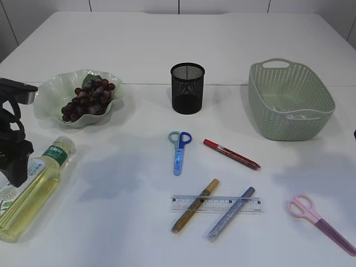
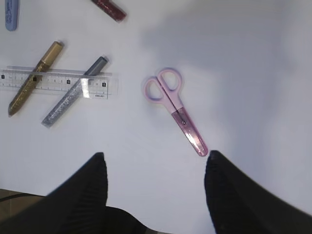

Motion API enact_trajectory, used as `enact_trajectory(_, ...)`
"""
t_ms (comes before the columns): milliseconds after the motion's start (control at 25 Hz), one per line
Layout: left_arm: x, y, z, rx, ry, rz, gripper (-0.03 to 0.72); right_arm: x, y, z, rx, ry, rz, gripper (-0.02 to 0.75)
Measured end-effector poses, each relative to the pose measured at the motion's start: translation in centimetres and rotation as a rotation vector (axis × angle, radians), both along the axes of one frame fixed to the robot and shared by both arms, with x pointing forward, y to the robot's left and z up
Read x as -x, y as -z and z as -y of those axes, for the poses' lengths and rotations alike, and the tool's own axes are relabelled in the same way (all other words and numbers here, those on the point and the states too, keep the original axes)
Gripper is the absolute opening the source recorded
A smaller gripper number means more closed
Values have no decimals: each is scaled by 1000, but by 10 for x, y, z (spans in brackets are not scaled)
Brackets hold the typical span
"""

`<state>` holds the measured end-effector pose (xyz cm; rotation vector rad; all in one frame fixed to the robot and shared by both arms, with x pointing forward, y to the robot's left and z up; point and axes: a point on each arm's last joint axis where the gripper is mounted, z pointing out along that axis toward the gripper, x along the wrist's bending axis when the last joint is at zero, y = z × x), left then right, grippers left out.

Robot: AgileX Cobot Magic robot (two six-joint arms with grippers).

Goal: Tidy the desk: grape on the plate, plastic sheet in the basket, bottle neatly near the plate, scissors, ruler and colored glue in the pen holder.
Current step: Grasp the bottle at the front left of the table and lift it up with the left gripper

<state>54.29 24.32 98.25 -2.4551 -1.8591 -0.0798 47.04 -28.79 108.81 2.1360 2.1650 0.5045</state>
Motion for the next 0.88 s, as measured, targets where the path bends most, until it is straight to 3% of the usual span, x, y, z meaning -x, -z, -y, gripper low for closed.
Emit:
enact_trajectory(240, -5, 2, 2, 17, 11, 48, 592, -3, -1, 0, 2, 6, 30, 493)
enact_trajectory(880, -19, 54, 6, 4, 11, -60, 592, -3, -1, 0, 3, 6, 40, 493)
